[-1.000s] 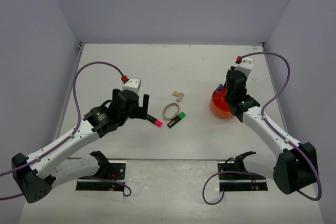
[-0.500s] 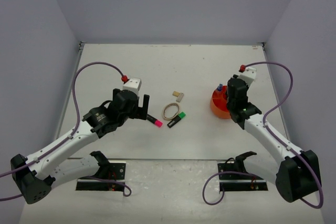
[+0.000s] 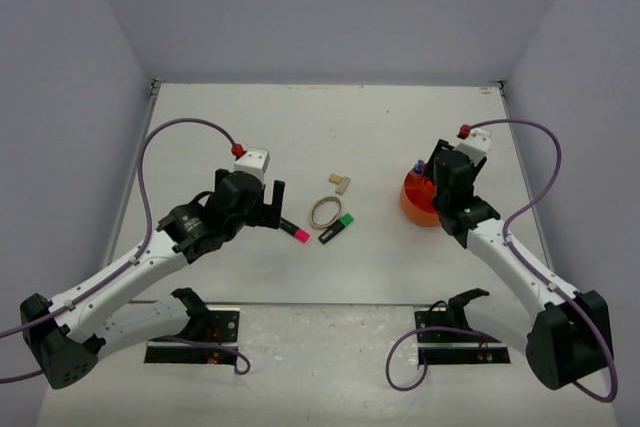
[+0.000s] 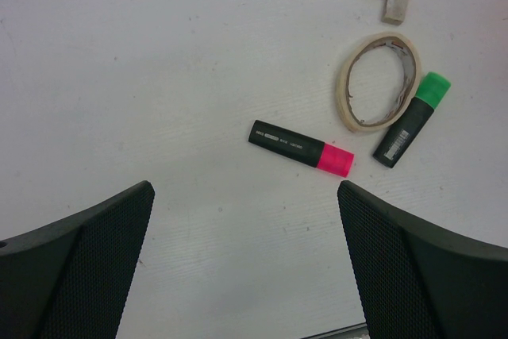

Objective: Sort the stationery into containers
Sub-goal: Pick up the pen from the center of the board.

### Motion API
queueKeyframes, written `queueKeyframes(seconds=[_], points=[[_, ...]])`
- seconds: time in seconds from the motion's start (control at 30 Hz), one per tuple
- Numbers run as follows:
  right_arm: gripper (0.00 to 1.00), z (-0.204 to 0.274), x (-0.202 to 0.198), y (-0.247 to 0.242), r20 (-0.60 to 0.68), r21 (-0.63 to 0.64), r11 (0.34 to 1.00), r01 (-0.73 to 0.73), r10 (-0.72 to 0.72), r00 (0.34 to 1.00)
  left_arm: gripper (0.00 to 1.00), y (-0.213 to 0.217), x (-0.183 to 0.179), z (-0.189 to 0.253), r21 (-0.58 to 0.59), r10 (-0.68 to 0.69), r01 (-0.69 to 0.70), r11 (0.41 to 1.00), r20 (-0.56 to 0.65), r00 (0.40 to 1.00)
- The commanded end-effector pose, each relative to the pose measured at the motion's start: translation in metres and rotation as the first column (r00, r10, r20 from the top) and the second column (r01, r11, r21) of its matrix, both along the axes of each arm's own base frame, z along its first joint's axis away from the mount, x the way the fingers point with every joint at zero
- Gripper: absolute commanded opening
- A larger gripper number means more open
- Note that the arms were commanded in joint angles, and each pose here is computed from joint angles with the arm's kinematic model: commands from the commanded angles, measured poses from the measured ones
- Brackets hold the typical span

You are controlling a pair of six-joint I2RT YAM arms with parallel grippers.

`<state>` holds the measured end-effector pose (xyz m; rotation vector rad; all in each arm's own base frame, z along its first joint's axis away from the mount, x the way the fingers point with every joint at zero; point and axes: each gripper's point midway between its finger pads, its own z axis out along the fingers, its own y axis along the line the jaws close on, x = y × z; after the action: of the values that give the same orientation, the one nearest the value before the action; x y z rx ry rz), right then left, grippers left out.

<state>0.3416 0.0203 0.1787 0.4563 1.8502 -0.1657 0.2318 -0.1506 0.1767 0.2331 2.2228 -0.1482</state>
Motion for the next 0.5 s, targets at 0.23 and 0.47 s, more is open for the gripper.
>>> queueKeyframes(seconds=[0.23,0.47], points=[[0.81,0.045,-0.014,0.039,0.089,0.100,0.981,-0.169,0.160,0.983,1.00,0.000,0.006,0.003,0.003,0.006,-0.006,1.000,0.033,0.999],[0.99,0.034,-0.060,0.155,-0.050,0.259,0.875,-0.409,0.435,0.899,1.00,0.049,0.019,0.011,0.044,0.280,-0.283,0.958,0.075,0.957]])
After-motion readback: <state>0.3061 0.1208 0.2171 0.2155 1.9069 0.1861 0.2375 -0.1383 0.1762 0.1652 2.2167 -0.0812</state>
